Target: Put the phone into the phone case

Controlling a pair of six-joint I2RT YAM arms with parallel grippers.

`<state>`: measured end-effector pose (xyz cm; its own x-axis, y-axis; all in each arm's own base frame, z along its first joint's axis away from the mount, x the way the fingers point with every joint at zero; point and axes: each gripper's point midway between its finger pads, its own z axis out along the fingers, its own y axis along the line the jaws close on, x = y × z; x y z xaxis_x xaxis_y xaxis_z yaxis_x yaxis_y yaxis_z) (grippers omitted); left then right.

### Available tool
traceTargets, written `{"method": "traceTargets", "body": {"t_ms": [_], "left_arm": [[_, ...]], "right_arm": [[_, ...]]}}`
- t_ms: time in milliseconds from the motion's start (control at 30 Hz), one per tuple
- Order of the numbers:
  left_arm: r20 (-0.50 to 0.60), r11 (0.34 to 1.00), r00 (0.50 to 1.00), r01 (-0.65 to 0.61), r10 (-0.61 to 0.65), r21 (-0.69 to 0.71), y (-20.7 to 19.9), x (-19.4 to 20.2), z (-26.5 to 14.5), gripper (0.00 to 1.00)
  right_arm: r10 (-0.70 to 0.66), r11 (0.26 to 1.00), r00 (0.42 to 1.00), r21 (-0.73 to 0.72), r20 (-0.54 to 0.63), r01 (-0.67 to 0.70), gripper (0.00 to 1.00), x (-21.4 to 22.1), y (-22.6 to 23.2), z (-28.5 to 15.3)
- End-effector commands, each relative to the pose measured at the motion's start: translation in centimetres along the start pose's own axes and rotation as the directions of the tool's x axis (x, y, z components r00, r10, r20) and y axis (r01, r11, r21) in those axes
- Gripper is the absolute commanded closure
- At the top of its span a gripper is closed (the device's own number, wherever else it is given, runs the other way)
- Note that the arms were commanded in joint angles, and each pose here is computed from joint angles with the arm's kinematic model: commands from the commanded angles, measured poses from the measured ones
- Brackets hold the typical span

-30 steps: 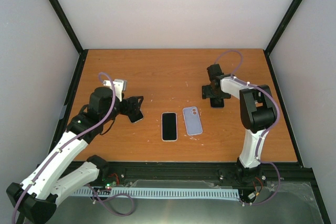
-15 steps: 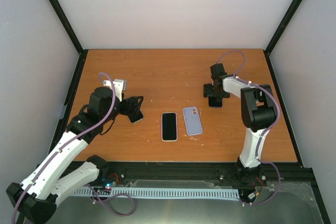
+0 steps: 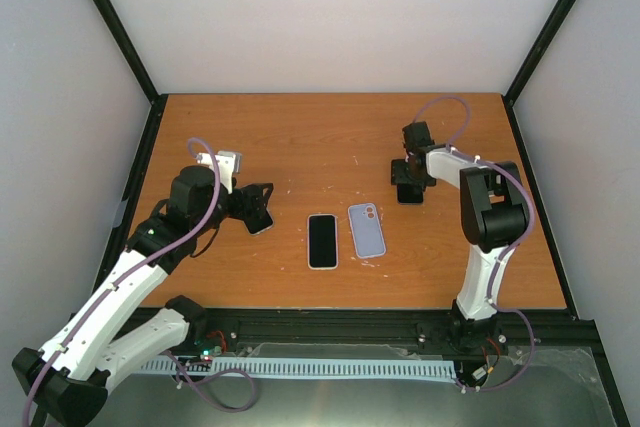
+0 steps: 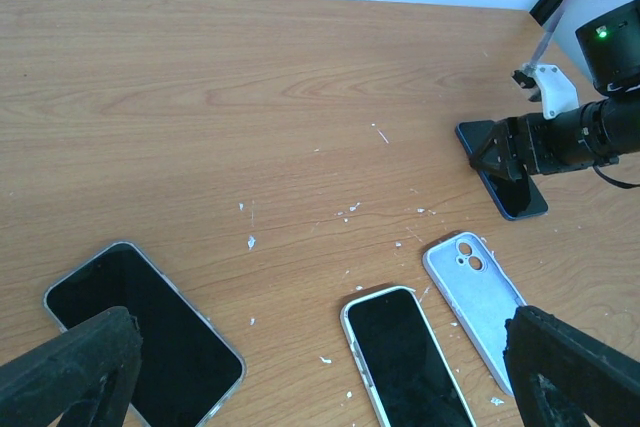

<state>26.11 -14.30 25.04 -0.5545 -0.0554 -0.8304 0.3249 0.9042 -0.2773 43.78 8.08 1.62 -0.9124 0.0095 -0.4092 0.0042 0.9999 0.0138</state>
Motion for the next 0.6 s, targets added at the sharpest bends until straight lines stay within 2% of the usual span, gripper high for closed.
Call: {"method": "traceTargets", "body": {"t_ms": [0,567], "left_arm": [[0.021,1.000,1.000,0.002,-0.002,0.005,-0.3,-0.7,-0.2,0.01],[0.023,1.000,1.000,0.003,-0.003,0.014,-0.4,-0.7,-0.3,0.00]], "right_arm": [[0.026,0.999,0.996,-0.024,-0.085,-0.028,0.32,3.2,0.3,0.0],[-0.069,0.992,0.997,-0.113,-0.042,0.064,0.37,7.5,7.6,-7.5]]}}
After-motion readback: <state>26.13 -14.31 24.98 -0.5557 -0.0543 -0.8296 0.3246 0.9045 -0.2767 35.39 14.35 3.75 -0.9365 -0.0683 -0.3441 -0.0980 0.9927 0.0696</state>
